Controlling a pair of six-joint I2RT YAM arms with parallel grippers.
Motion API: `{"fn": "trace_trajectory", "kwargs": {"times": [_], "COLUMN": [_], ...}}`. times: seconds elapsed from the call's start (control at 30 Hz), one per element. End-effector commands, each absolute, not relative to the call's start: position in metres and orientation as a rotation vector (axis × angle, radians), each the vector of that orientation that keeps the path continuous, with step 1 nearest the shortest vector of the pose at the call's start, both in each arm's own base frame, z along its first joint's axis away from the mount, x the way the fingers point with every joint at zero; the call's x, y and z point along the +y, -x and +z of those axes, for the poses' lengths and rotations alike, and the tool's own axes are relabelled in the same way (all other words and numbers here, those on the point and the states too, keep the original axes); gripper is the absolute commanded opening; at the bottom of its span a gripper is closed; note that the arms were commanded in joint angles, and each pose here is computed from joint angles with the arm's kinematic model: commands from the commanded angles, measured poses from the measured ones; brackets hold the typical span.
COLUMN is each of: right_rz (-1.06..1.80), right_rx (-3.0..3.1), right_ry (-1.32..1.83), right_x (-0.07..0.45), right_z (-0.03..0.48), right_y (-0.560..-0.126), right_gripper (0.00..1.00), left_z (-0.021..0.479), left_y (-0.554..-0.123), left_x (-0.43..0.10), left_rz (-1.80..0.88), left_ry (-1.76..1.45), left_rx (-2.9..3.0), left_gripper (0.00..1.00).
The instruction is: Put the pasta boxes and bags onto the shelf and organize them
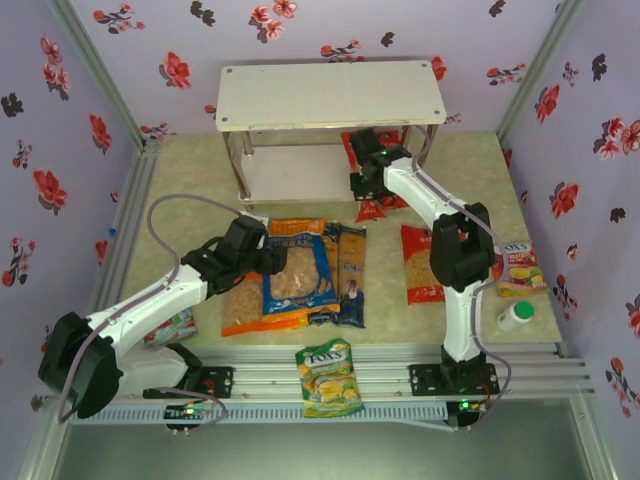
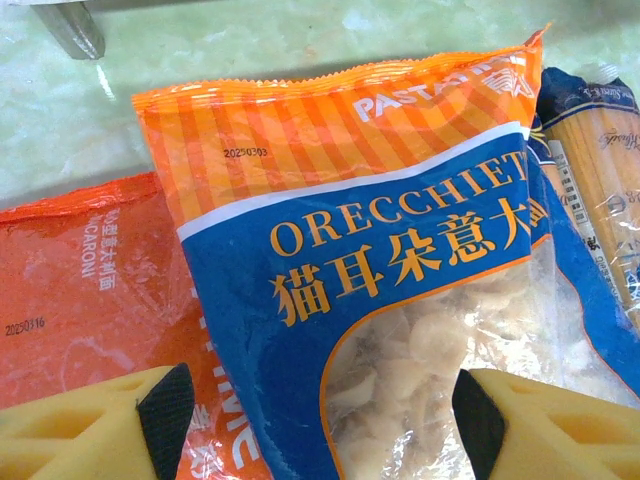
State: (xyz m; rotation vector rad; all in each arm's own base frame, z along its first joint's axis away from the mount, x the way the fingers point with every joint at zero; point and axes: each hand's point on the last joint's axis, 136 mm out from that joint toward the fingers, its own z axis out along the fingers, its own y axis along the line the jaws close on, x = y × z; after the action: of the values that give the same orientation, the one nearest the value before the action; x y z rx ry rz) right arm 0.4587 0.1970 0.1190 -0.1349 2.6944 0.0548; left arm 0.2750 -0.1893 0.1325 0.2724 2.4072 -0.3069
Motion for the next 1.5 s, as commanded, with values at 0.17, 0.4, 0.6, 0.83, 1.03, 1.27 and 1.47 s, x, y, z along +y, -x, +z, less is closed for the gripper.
{"fn": "trace_trajectory", "kwargs": {"times": [0.17, 0.4, 0.6, 0.83, 1.03, 1.27, 1.47], "right_rz": [0.059, 0.039, 0.024, 0.054, 0.114, 0.223, 0.3], "right_rx": [2.43, 2.425, 2.466, 2.493, 2.484, 2.411, 2.462], "right_ry": [0.046, 0.015, -0.015, -0.038, -0.035, -0.069, -0.093], "right_x": [0.196, 0.193, 0.189, 0.191, 0.195, 0.196, 0.203], "right_z": [0.165, 0.155, 0.137, 0.127, 0.136, 0.163, 0.152], "right_y": [-0.517, -0.528, -0.528, -0.522, -0.515, -0.501, -0.488], "right_gripper": [0.05, 0.13, 0.42, 0.52, 0.7, 0.7, 0.69], "left_z": [0.134, 0.133, 0.132, 0.132, 0.135, 0.14, 0.139], "left_y": [-0.27, -0.269, -0.268, -0.268, -0.269, -0.268, -0.267], "left_x": [-0.181, -0.178, -0.176, -0.174, -0.174, -0.173, -0.173], "left_rz": [-0.294, -0.29, -0.286, -0.279, -0.281, -0.294, -0.295], "left_ry": [-0.265, -0.259, -0.253, -0.254, -0.257, -0.251, -0.248], "left_rx": [2.424, 2.431, 2.433, 2.435, 2.43, 2.409, 2.412], "left_gripper": [0.73, 0.73, 0.74, 0.75, 0.76, 0.76, 0.76]}}
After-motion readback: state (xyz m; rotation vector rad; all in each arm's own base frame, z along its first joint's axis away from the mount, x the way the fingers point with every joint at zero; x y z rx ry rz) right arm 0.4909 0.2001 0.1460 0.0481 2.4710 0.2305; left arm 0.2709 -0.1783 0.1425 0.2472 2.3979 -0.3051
